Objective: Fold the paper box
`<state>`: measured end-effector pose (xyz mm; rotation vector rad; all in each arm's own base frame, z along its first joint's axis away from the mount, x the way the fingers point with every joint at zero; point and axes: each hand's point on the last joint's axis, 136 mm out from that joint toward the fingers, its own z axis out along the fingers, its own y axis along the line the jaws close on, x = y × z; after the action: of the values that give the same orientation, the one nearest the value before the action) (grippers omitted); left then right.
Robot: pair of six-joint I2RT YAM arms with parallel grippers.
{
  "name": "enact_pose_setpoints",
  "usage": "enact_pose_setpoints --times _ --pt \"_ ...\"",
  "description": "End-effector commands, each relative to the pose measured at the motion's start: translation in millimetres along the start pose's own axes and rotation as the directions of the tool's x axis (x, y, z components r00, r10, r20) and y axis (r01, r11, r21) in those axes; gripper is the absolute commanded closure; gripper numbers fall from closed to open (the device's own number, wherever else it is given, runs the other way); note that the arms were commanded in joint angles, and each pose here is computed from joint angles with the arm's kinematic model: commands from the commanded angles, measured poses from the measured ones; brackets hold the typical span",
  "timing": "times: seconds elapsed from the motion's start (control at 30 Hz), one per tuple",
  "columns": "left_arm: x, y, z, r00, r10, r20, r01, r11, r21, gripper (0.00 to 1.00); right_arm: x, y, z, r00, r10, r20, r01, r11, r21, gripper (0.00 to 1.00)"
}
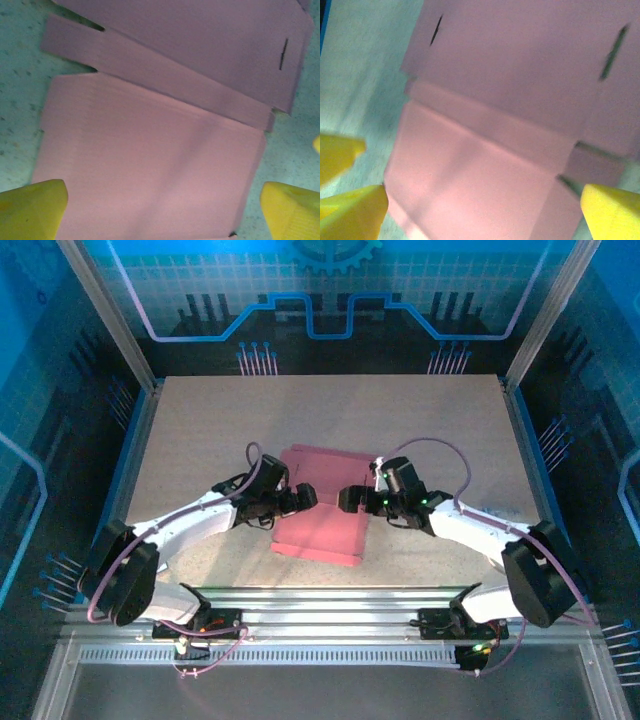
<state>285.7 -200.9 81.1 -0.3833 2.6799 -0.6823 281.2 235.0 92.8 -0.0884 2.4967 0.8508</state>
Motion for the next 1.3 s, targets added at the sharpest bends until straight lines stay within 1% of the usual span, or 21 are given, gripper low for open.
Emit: enact_pose_setpoints --times 0.0,0.1,0.17,0.3,0.43,0.57,0.7,0.83,0.97,1.07,1.27 --pt "3 6 11 0.996 0.073 -0.054 -0.074 0.997 -0.017 0.01 25 23 2 0.999 -0.021 -0.044 0.017 0.997 -0.072 0.0" --pt "5 10 22 0.994 0.083 -0.066 -0.084 0.996 -0.025 0.01 44 29 9 0.995 -0.042 -0.092 0.036 0.997 -0.074 0.0" --pt "8 14 28 0.994 0.068 -0.08 -0.07 0.997 -0.028 0.01 53 28 13 0.993 -0.036 -0.112 0.028 0.997 -0.072 0.0" --pt "19 17 34 0.995 0.006 -0.104 -0.006 1.0 -0.001 0.01 68 20 23 0.989 -0.006 -0.147 -0.001 0.999 -0.049 0.0" --pt "34 23 33 0.992 -0.049 -0.116 0.051 0.999 0.012 0.01 79 8 29 0.984 0.019 -0.177 -0.021 1.0 -0.011 0.0" --pt "51 23 29 0.99 -0.064 -0.127 0.068 0.997 0.024 0.01 85 -9 29 0.983 0.044 -0.178 -0.033 0.998 0.062 0.0" --pt "67 17 24 0.988 -0.07 -0.136 0.076 0.996 0.038 0.01 87 -29 21 0.987 0.068 -0.148 -0.046 0.988 0.15 0.0" --pt "80 15 18 0.987 -0.073 -0.14 0.08 0.996 0.047 0.0 88 -38 12 0.989 0.07 -0.134 -0.046 0.983 0.176 0.0" --pt "71 21 5 0.994 -0.055 -0.097 0.057 0.998 0.011 0.01 88 -31 4 0.989 0.037 -0.14 -0.018 0.99 0.14 0.0" --pt "63 20 -4 0.995 -0.046 -0.092 0.047 0.999 0.004 0.01 84 -17 -3 0.99 -0.004 -0.139 0.016 0.996 0.089 0.0" --pt "28 23 -19 0.997 -0.047 -0.064 0.047 0.999 0.01 0.01 70 6 -25 0.995 -0.07 -0.073 0.071 0.997 0.015 0.0"
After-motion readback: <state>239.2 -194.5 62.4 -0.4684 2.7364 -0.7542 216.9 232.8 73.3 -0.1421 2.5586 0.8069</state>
